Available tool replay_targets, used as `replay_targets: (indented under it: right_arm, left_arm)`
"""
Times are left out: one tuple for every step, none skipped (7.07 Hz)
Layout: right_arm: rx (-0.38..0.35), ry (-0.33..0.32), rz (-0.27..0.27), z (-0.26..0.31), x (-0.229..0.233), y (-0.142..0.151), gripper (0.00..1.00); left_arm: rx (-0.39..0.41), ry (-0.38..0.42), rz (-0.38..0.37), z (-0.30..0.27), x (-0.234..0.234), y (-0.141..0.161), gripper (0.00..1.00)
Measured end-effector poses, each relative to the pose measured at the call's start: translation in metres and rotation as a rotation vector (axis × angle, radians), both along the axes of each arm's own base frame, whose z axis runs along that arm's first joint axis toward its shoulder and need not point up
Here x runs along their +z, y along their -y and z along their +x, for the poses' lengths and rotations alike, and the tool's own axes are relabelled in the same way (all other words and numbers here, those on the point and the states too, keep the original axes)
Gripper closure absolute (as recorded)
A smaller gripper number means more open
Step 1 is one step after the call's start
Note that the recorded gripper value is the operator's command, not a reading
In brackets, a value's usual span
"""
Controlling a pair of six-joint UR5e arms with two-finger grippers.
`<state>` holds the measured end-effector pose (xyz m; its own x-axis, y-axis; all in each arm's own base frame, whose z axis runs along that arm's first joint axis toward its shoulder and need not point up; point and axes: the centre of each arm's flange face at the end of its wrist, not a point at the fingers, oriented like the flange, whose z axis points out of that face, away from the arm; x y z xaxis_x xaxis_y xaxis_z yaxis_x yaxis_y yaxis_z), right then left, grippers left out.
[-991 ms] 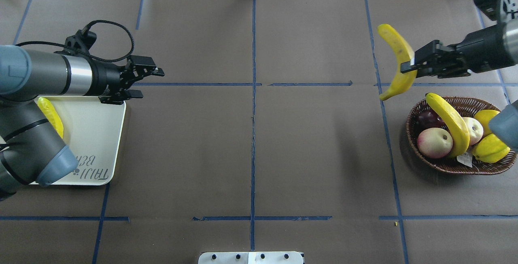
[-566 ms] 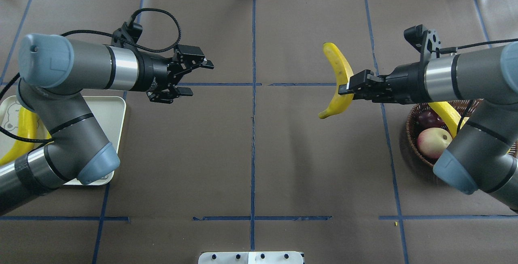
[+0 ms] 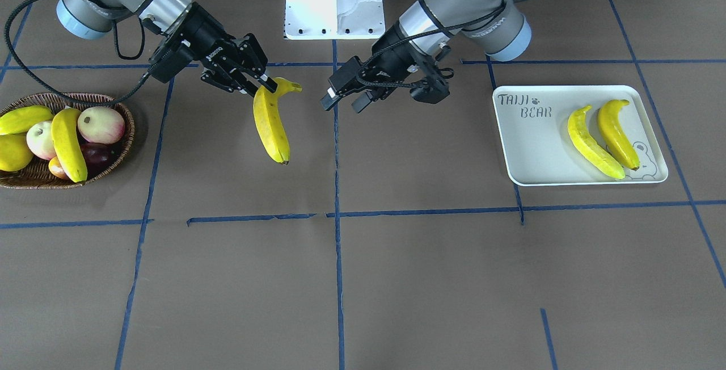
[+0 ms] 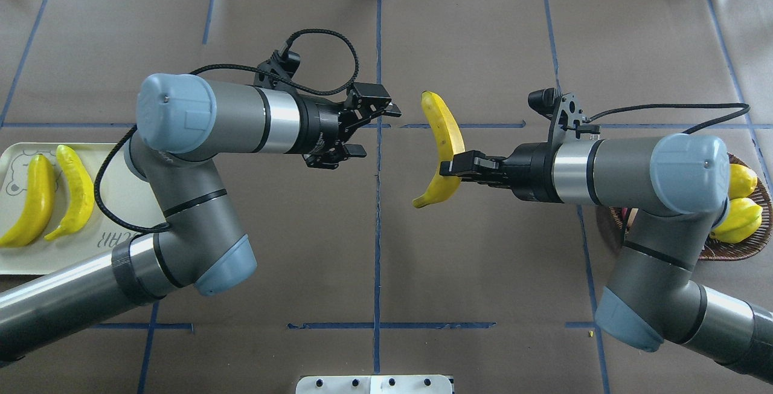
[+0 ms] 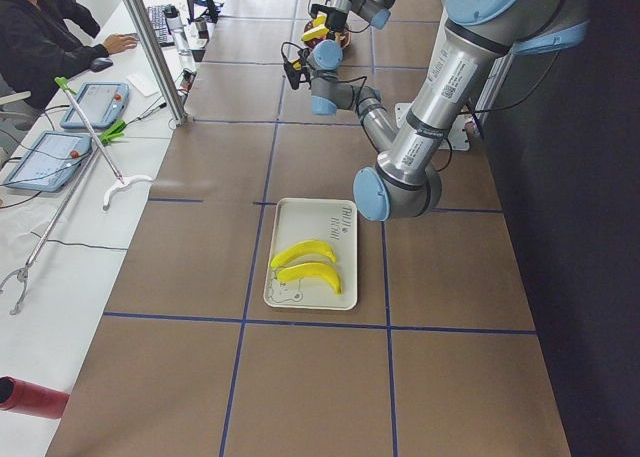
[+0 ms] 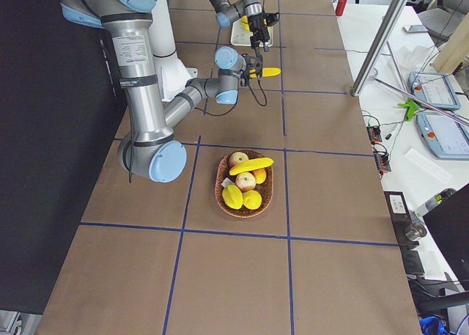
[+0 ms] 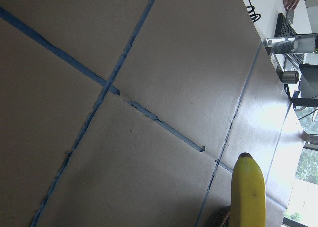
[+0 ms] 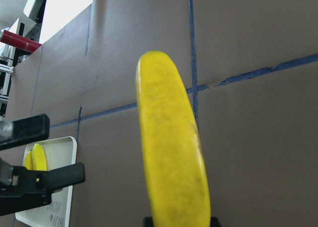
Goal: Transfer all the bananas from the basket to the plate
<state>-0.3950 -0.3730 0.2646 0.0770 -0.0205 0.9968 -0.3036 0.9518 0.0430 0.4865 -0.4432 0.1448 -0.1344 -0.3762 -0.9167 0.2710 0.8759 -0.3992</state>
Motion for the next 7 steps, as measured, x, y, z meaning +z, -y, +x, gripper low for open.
replay_targets:
  right_arm:
    - [0.004, 0.002, 0.002, -0.004, -0.001, -0.003, 0.98]
    - [0.005, 0.004, 0.004, -0.006, -0.003, -0.005, 0.98]
    - [0.004, 0.006, 0.005, -0.007, -0.004, -0.007, 0.98]
    - [0.003, 0.008, 0.006, -0.007, -0.005, -0.008, 0.98]
    - [0.004, 0.010, 0.007, -0.007, -0.006, -0.008, 0.98]
    - [0.004, 0.013, 0.010, -0.006, -0.008, -0.009, 0.98]
    - [0.004, 0.018, 0.012, -0.004, -0.010, -0.010, 0.98]
  left_arm:
    - [-0.013, -0.005, -0.012, 0.018, -0.012, 0.006, 0.01]
    - [-0.025, -0.003, -0.020, 0.032, -0.020, 0.013, 0.01]
    - [-0.039, -0.003, -0.024, 0.042, -0.029, 0.020, 0.01]
    - [-0.043, -0.005, -0.027, 0.050, -0.037, 0.024, 0.03]
    - [-0.037, -0.008, -0.029, 0.056, -0.042, 0.021, 0.09]
    - [-0.023, -0.010, -0.028, 0.064, -0.045, 0.014, 0.81]
    - [-0.011, -0.011, -0.027, 0.069, -0.046, 0.008, 1.00]
